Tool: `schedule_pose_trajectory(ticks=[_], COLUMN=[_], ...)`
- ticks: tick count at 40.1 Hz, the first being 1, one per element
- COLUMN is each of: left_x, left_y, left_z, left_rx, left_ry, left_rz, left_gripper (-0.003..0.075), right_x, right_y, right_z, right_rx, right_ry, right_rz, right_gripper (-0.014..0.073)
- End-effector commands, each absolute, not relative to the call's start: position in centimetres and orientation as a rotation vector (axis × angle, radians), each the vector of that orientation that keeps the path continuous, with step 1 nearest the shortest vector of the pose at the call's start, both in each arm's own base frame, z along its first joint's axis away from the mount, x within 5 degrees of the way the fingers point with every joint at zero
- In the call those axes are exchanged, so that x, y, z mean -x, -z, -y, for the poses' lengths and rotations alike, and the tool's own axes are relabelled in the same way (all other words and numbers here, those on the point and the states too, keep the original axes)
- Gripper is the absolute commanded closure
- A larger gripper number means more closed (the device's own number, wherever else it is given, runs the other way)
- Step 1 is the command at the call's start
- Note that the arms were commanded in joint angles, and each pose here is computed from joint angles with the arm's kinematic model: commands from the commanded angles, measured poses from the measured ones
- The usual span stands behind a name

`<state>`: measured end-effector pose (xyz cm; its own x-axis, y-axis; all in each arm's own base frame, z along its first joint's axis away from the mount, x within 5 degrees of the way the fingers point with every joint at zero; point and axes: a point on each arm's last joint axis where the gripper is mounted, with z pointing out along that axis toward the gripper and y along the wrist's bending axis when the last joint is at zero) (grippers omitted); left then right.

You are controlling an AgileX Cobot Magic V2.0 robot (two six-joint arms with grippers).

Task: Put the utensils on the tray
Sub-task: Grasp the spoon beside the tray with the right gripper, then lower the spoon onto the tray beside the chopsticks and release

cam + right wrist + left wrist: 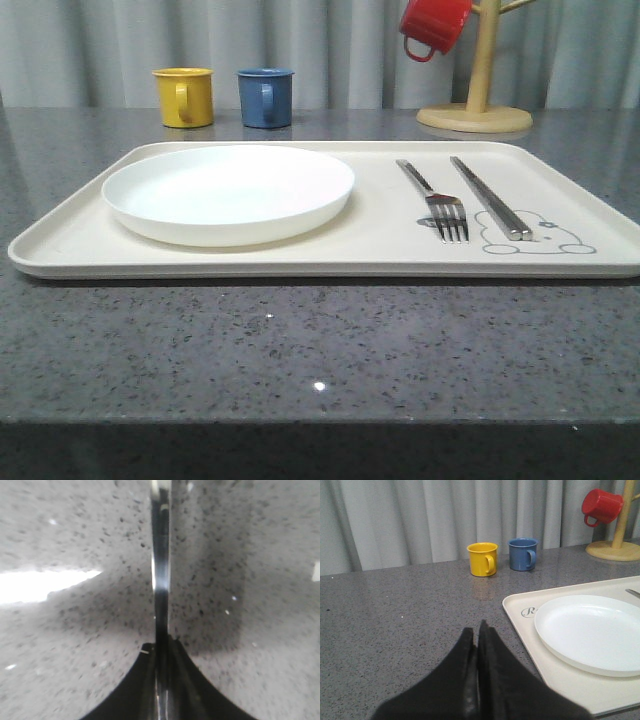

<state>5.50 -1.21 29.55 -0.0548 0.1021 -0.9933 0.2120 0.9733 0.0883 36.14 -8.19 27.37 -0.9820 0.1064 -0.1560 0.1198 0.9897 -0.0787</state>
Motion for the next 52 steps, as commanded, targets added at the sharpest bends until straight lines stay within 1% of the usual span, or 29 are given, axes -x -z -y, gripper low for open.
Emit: schedule_pose_trajectory(ticks=[1, 4, 7, 12, 17, 22, 26, 41, 52], left_x=[-5.5, -5.5, -5.5, -5.5, -5.5, -5.5, -5.5, -5.5, -5.5], left_y=[-31.1, -31.1, -31.1, -31.1, -31.1, -31.1, -31.1, -31.1, -31.1], left_z=[1.2, 1.2, 1.2, 1.2, 1.2, 1.2, 1.2, 1.2, 1.2], left_rx=[-0.214, -0.214, -0.214, -0.214, -0.214, -0.214, -0.214, -0.214, -0.214], left_ry=[0.106, 0.106, 0.106, 0.106, 0.106, 0.106, 0.106, 0.106, 0.106], left_rz=[-1.532, -1.532, -1.532, -1.532, -1.532, -1.532, -1.532, -1.532, -1.532], left_gripper=[0.0739, 0.0739, 0.0739, 0.0739, 0.0739, 0.0739, 0.0739, 0.0739, 0.0739], right_x=[-34.1, -33.4, -32.7, -31.9, -31.6, -31.6, -32.0, -34.9, -35.7], right_y=[-32.1, -33.5, -35.0, -36.6, -37.0, -36.5, -35.6, -30.7, -29.1], right_z=[7.6, 6.6, 5.1, 2.0, -2.0, -5.1, -6.5, -8.0, -8.2], right_rx=[-0.241, -0.306, -0.326, -0.264, -0.174, -0.112, -0.099, -0.131, -0.137], right_ry=[0.107, 0.064, 0.043, 0.009, -0.038, -0.071, -0.08, -0.149, -0.146], right_rz=[-2.919, -2.885, -2.836, -2.793, -2.788, -2.809, -2.838, -2.985, -3.026], right_gripper=[0.0581, 0.0581, 0.0581, 0.0581, 0.0581, 0.0581, 0.0581, 0.058, 0.058])
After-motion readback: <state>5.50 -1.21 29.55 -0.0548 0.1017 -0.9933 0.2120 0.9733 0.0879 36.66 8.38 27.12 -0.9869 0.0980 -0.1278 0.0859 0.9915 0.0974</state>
